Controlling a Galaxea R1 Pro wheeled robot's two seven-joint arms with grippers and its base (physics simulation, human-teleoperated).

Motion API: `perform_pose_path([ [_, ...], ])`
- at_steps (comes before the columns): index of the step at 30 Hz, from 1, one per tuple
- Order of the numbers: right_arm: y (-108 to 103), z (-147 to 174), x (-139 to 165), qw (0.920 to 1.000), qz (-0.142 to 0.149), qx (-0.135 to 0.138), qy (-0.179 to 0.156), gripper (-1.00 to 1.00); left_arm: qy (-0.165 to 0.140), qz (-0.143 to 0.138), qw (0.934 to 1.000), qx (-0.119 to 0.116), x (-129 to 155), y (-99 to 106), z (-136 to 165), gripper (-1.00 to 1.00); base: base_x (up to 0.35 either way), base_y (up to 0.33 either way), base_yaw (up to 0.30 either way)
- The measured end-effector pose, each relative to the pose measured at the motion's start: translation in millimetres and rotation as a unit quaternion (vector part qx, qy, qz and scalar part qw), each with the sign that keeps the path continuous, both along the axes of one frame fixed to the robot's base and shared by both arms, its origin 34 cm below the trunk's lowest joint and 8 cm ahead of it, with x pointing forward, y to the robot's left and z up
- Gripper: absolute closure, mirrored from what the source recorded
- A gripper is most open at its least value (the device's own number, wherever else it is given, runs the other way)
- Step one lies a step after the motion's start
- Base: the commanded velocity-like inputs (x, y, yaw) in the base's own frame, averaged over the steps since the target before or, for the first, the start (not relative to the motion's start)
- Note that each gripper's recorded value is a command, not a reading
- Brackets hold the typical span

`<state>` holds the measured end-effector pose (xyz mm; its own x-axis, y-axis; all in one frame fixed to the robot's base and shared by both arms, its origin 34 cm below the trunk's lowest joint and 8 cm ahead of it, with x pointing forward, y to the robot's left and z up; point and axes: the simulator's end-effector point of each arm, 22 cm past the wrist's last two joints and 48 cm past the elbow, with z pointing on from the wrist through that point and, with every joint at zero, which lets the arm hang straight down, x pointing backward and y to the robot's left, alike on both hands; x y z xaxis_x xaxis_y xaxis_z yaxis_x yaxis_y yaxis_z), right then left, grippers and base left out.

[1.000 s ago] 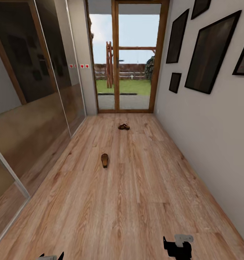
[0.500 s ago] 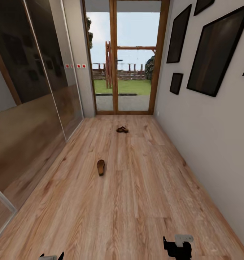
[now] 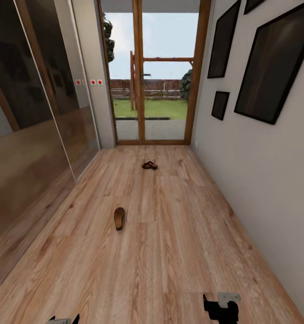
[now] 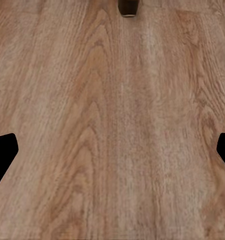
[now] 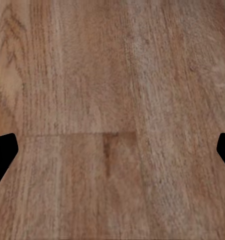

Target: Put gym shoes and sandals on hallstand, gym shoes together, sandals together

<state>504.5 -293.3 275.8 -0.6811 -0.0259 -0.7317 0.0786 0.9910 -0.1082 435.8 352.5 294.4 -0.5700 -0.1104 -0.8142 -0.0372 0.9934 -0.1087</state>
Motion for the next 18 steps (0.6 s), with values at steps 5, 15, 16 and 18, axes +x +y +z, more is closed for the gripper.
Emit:
perform_pose_path([
  [5, 0.0, 0.1, 0.2, 1.0000, 0.000, 0.000, 0.000, -1.00, 0.000, 0.000, 1.0000, 0.000, 0.0, 0.1, 0.0, -1.00, 0.309, -0.125, 0.000],
  [15, -0.2, 0.1, 0.2, 1.0000, 0.000, 0.000, 0.000, -1.00, 0.000, 0.000, 1.0000, 0.000, -0.1, 0.1, 0.0, -1.00, 0.307, -0.128, 0.134],
  [16, -0.2, 0.1, 0.2, 1.0000, 0.000, 0.000, 0.000, -1.00, 0.000, 0.000, 1.0000, 0.000, -0.1, 0.1, 0.0, -1.00, 0.306, -0.129, 0.195],
  [18, -0.2, 0.1, 0.2, 1.0000, -0.001, -0.001, 0.000, -1.00, 0.000, 0.000, 1.0000, 0.000, -0.1, 0.1, 0.0, -1.00, 0.306, -0.129, 0.118],
])
